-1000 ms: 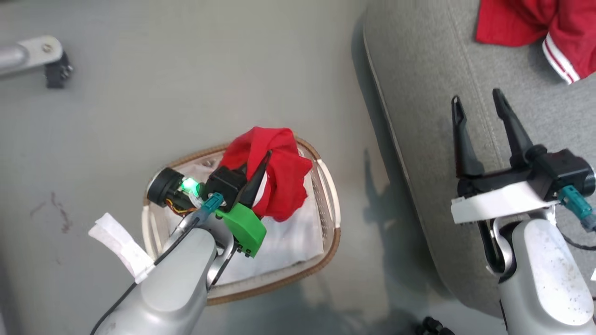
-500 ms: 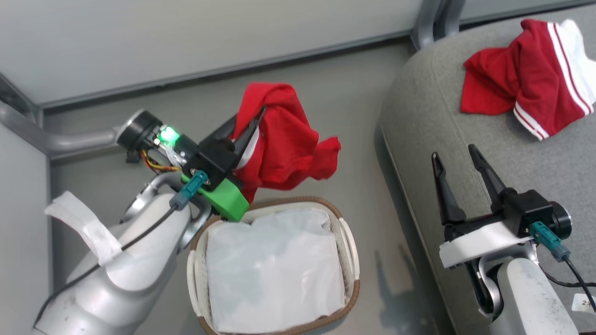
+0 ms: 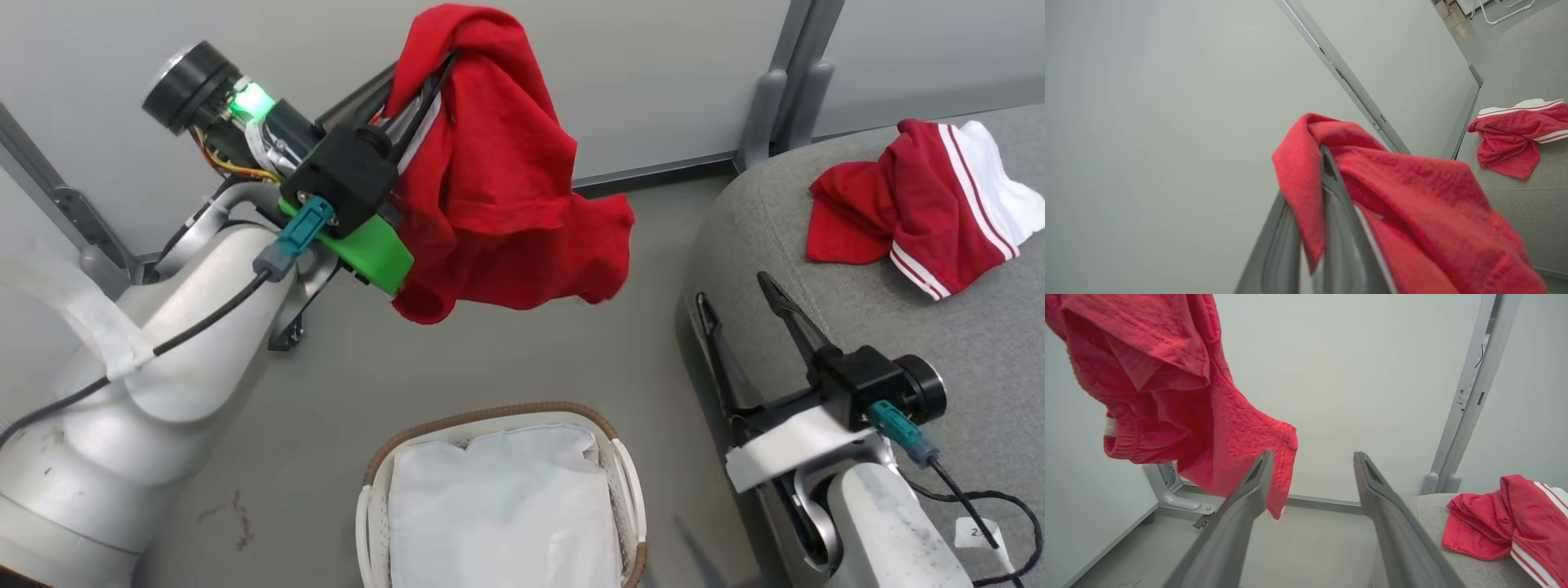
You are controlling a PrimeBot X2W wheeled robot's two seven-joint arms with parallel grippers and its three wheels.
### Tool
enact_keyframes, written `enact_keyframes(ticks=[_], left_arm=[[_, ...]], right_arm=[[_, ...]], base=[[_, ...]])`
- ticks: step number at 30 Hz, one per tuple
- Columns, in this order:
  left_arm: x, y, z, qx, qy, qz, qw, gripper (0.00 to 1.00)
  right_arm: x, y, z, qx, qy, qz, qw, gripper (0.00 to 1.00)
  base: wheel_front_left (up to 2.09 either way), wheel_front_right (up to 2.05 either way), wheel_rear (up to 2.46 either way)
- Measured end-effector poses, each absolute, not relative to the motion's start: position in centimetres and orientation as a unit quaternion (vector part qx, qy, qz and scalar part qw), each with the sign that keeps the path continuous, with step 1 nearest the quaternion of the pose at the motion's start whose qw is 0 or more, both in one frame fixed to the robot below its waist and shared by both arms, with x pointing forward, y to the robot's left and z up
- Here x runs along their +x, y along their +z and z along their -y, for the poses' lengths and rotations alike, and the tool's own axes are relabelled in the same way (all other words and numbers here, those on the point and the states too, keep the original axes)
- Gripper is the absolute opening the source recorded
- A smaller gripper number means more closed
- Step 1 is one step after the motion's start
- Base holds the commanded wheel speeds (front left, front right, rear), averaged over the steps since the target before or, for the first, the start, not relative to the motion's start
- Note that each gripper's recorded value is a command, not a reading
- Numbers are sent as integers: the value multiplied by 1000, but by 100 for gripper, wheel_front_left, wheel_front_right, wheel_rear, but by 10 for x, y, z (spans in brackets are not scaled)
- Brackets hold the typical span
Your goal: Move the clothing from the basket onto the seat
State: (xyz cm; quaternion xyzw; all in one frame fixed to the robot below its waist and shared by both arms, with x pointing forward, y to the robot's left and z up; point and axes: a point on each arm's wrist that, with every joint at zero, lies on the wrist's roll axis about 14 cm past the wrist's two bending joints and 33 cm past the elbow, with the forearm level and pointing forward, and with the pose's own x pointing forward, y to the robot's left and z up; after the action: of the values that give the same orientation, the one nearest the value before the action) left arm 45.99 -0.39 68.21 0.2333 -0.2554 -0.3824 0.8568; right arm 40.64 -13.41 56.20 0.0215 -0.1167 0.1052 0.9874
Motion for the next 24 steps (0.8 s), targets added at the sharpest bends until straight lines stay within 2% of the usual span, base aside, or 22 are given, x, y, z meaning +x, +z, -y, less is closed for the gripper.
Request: enact_keyframes(ticks=[11,20,24], left_arm=[[440,717,12,229,-391,299,840,0],[420,728,23,214,-403,319,831,0],[413,725,27,207,-410,318,830,0]], right_arm=[[416,598,79,-34,189,162,968,100],[441,611,51,-107,233,167,952,100],[451,603,45,-136,249,147,948,100]], base=[[0,0,0],[0,0,0],[0,0,0]])
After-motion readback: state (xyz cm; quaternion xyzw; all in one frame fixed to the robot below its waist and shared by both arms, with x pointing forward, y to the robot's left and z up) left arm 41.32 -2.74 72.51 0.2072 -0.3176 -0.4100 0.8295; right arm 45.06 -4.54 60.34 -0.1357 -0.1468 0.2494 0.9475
